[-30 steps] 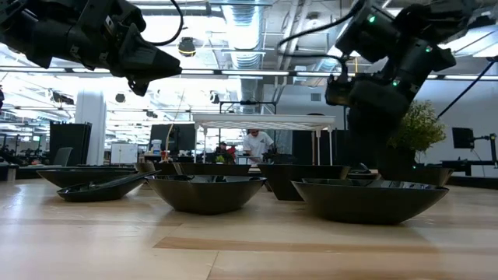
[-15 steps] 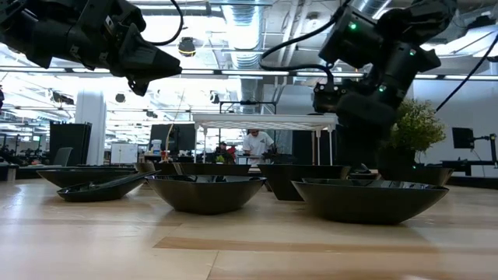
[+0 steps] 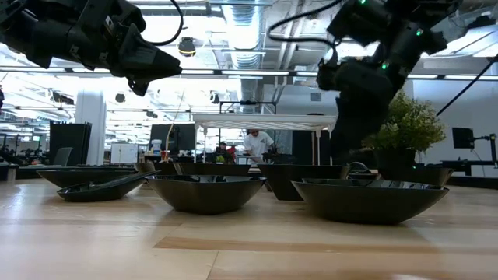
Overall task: Pick & Place Mini shaped plates
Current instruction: Stack the drop shaped plate on top of the drop shaped plate on the shelf
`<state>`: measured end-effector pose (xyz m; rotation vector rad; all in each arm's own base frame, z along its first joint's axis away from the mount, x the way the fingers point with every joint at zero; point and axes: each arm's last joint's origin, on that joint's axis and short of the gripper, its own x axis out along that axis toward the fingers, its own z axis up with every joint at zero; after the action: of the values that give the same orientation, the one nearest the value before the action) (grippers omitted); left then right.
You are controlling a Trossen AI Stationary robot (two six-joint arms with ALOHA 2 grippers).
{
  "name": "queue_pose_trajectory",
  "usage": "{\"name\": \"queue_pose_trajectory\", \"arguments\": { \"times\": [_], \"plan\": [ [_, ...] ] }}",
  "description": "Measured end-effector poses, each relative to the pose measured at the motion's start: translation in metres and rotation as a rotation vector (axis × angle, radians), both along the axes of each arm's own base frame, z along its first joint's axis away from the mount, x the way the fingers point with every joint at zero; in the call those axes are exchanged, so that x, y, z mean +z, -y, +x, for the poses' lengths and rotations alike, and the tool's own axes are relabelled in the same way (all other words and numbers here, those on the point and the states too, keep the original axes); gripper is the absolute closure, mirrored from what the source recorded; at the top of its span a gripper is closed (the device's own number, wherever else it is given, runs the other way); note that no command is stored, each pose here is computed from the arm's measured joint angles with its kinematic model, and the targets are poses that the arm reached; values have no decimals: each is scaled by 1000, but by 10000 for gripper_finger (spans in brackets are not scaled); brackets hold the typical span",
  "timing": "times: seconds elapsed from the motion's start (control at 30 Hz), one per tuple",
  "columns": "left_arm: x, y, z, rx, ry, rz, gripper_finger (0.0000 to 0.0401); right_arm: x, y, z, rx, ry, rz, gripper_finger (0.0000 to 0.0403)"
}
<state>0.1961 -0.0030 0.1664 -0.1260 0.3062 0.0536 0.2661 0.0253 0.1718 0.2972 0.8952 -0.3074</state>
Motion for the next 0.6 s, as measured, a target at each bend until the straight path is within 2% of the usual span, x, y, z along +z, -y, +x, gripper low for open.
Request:
{"name": "queue_pose_trajectory", "arguments": {
  "times": [0.27,0.6],
  "plan": [
    [0,0,0,8,1,-27,313,5,-22,-23,-122,-76,45,326],
    [0,0,0,7,0,-23,313,7,-30,-16,-329,44,222,326]
  ]
}}
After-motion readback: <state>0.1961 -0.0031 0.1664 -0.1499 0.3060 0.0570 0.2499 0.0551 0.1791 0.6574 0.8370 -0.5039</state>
